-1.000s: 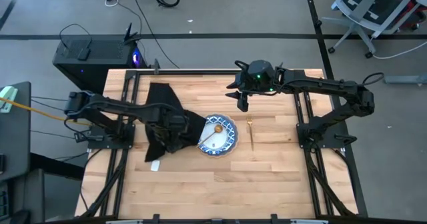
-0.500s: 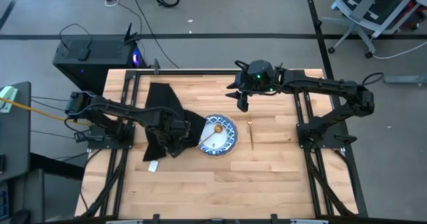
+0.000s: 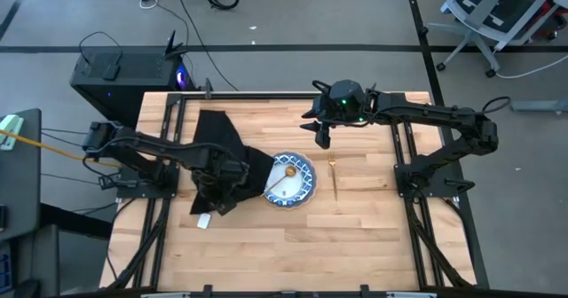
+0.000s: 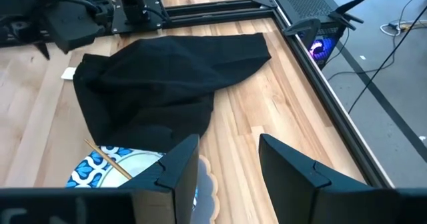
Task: Set table place
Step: Fold the black napkin
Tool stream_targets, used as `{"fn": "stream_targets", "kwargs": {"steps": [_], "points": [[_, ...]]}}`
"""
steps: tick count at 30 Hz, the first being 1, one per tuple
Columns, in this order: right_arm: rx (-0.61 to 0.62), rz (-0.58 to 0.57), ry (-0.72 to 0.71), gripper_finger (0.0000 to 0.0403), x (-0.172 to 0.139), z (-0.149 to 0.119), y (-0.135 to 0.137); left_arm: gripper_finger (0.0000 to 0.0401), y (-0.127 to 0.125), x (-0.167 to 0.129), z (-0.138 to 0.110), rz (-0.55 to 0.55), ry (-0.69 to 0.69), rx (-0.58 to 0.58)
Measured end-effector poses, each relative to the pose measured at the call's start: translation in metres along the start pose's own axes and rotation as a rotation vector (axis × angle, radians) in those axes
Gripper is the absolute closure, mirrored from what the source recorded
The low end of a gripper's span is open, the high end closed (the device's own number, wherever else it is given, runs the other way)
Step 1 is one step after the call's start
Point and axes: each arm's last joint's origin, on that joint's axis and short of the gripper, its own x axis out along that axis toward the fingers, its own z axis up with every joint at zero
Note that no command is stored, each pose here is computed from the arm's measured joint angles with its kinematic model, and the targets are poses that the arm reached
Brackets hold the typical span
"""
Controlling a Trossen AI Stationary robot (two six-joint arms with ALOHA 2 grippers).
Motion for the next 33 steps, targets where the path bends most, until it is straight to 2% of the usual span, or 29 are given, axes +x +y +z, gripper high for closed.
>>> {"fn": "stream_targets", "kwargs": {"steps": [7, 12, 17, 21, 28, 33], "points": [[0.017, 0.0, 0.003, 0.024, 0.0, 0.0, 0.0, 0.0277, -0.003, 0.011, -0.034, 0.216, 0.054, 0.053], [0.037, 0.0, 0.003, 0.024, 0.0, 0.0, 0.0, 0.0285, -0.009, 0.038, -0.049, 0.201, 0.063, 0.077], [0.041, 0.0, 0.003, 0.024, 0.0, 0.0, 0.0, 0.0301, -0.001, 0.07, -0.053, 0.159, 0.048, 0.14], [0.045, 0.001, 0.003, 0.024, 0.0, 0.0, 0.0, 0.0314, 0.008, 0.084, -0.054, 0.165, 0.033, 0.157], [0.045, 0.001, 0.003, 0.024, 0.0, 0.0, 0.0, 0.0315, 0.003, 0.08, -0.06, 0.179, 0.023, 0.214], [0.045, 0.0, 0.004, 0.024, 0.0, 0.0, 0.0, 0.0313, -0.003, 0.068, -0.062, 0.254, -0.034, 0.275]]}}
